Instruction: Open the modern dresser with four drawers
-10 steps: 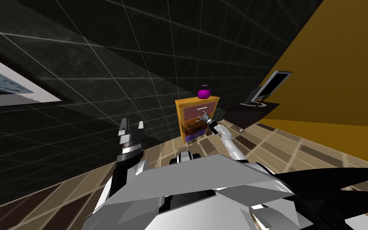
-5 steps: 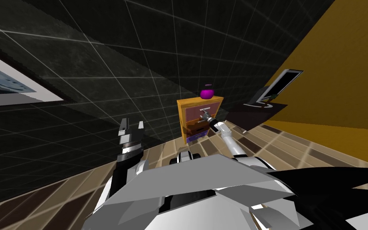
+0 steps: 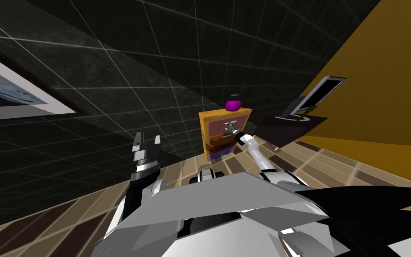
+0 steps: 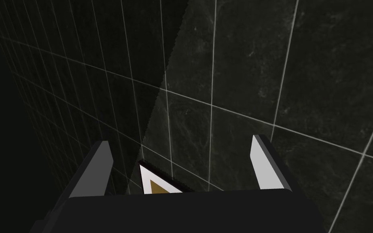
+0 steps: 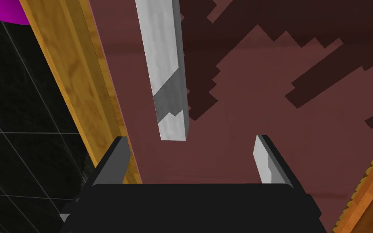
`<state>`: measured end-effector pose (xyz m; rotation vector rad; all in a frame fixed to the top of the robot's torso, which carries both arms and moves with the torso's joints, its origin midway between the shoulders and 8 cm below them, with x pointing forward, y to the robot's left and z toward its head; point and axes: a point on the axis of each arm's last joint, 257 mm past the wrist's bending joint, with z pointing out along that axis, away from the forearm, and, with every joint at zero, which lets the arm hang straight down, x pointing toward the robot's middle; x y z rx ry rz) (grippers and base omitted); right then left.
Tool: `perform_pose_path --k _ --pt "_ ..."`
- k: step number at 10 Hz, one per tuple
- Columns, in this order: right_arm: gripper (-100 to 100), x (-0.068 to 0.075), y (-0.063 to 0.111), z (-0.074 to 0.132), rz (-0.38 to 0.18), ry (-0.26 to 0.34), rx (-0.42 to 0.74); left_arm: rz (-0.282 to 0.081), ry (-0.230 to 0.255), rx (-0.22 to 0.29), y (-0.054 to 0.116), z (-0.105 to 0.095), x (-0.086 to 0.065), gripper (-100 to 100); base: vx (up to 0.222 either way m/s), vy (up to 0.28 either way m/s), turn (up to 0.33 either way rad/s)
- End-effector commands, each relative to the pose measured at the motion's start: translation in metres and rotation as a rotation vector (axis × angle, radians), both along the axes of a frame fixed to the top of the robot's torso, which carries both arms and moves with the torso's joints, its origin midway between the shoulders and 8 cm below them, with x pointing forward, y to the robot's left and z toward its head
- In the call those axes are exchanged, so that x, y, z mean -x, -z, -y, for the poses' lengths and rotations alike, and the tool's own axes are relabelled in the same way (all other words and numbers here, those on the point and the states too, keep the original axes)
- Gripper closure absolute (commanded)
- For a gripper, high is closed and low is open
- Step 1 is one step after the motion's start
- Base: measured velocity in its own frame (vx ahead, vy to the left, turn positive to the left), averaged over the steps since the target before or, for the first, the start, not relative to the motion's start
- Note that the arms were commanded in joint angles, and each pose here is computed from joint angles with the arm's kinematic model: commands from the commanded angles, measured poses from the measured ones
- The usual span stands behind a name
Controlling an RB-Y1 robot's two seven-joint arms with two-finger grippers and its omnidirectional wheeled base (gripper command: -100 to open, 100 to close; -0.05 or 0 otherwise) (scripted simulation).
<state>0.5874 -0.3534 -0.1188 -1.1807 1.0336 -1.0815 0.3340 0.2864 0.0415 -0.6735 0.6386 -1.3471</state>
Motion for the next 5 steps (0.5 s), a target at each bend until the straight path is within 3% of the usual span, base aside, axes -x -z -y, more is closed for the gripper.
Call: perform_pose_path --k 1,2,5 --pt "100 -0.0004 -0.0007 0.0007 0.000 0.001 -0.002 0.000 0.000 0.000 0.0000 0.0000 0.0000 0 0.008 0.004 -0.001" --pt "100 0.0001 -0.0031 0.0001 0.002 -0.007 -0.002 0.000 0.000 0.000 0.0000 0.0000 0.0000 0 -0.095 -0.005 -0.056" --pt "100 0.0012 -0.0076 -0.0010 0.005 -0.021 -0.002 0.000 0.000 0.000 -0.0001 0.0000 -0.0001 0 -0.197 -0.020 -0.048"
